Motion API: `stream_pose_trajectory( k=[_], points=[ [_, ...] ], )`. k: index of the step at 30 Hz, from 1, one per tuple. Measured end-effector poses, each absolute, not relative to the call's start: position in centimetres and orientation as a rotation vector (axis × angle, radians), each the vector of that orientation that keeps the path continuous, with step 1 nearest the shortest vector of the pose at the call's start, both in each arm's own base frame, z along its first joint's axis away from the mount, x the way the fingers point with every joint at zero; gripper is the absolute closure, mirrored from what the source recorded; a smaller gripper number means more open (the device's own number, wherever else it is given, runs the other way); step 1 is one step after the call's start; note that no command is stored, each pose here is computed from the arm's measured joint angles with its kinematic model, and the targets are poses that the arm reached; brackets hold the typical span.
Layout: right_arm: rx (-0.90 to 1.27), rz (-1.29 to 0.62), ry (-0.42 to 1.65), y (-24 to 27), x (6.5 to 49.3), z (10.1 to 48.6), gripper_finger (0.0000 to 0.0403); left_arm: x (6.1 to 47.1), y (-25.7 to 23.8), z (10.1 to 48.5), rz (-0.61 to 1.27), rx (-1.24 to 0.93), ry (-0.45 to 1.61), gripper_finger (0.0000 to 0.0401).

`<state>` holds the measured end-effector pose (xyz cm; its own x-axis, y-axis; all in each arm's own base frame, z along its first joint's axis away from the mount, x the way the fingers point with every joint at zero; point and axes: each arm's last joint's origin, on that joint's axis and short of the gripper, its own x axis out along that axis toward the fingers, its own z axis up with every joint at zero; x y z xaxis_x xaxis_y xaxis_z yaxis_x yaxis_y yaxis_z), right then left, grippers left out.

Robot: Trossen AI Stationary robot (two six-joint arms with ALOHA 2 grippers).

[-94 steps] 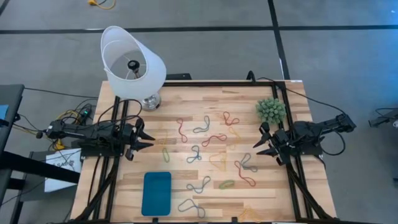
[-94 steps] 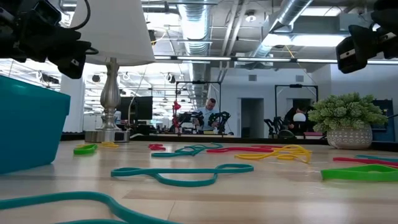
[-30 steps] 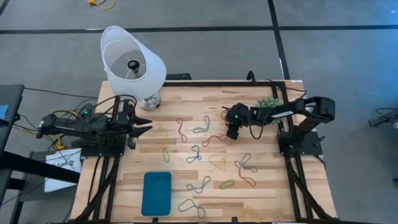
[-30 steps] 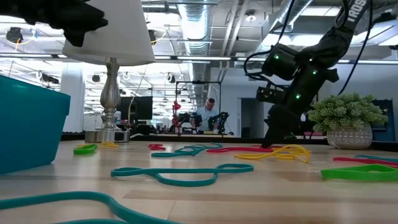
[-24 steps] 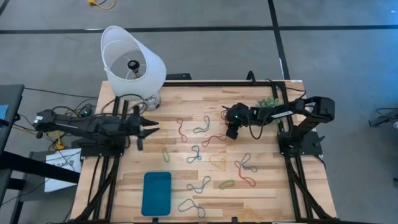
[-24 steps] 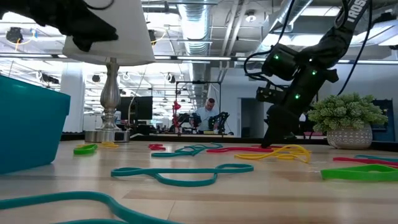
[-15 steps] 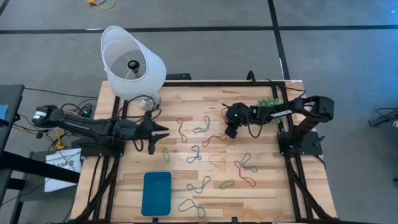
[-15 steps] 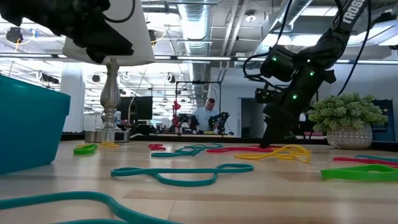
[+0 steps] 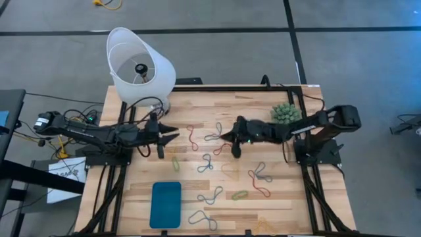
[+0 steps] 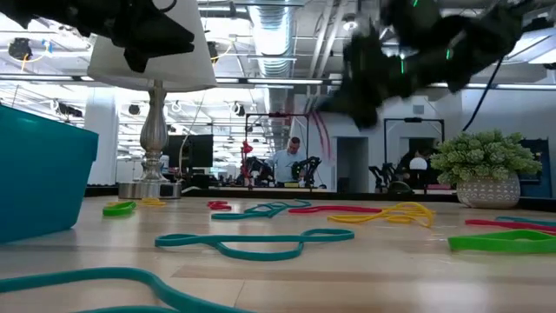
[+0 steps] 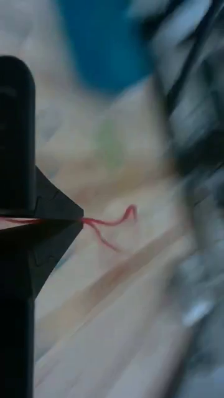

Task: Pick and place items into bin
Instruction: Put the red rubber band into the blue bin, then put the top red rubber band into the blue bin

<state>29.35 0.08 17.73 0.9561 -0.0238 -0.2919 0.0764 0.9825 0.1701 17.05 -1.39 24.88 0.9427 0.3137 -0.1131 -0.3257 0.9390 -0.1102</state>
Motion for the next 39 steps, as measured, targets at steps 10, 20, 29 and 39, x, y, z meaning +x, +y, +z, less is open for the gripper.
stream_pose_trajectory(
  k=[10, 20, 29, 39],
  points=[
    [0.015, 0.241, 0.191, 10.9, 39.6, 22.3, 0.0402, 16.9, -0.8, 24.8, 0.521, -0.116, 0.083, 0.0298],
    [0.0, 0.409, 0.242, 15.4, 48.7, 22.0, 0.0403, 16.8, -0.9, 24.9, 0.505, -0.121, 0.081, 0.0299],
    [-0.017, 0.417, 0.433, 16.2, 51.9, 18.3, 0.0399, 16.8, -0.9, 24.6, 0.506, -0.11, 0.109, 0.0299],
    [-0.111, 0.41, 0.503, 14.7, 51.8, 18.6, 0.031, 16.8, -0.9, 24.6, 0.493, -0.112, 0.11, 0.0299]
  ],
)
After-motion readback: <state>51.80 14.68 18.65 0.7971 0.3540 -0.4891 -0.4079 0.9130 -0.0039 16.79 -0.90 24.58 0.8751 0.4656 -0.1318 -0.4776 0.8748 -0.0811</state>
